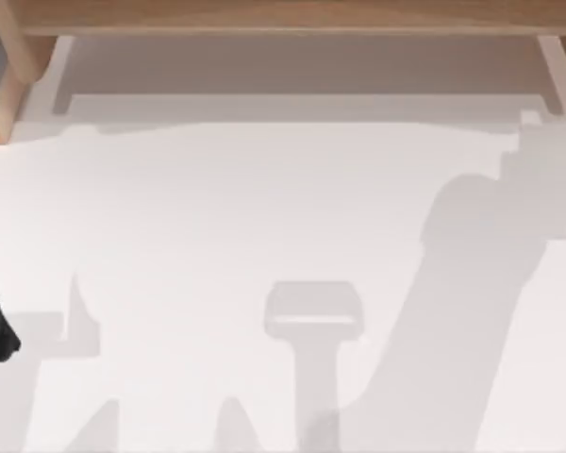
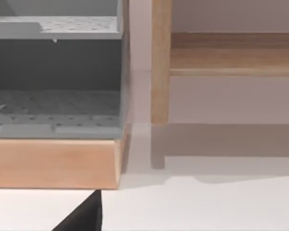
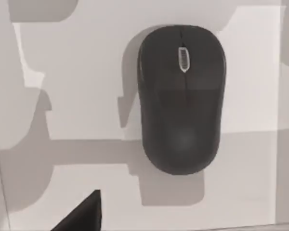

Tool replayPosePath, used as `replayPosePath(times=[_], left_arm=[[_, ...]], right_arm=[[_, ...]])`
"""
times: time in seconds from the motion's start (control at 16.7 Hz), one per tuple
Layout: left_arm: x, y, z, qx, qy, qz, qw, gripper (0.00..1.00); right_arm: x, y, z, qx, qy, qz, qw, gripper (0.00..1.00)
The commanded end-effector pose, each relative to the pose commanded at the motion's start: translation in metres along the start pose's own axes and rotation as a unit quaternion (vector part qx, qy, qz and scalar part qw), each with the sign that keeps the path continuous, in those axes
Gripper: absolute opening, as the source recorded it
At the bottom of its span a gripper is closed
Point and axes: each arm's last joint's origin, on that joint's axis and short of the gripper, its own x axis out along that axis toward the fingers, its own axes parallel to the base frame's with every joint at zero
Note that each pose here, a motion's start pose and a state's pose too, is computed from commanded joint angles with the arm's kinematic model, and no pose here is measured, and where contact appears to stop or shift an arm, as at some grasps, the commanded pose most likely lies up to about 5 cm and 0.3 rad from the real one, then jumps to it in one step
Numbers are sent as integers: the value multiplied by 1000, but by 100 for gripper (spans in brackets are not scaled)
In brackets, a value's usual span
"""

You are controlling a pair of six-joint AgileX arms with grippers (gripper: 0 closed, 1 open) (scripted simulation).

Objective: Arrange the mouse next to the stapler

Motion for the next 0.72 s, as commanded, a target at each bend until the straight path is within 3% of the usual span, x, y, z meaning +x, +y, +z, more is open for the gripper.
replayPosePath(times=[0.3, 0.72], left_arm=[[0, 0, 0, 0, 0, 0, 1000, 100], [0, 0, 0, 0, 0, 0, 1000, 100]], right_arm=[[46, 4, 16, -25, 32, 19, 999, 100], [49, 2, 16, -24, 35, 20, 999, 100]])
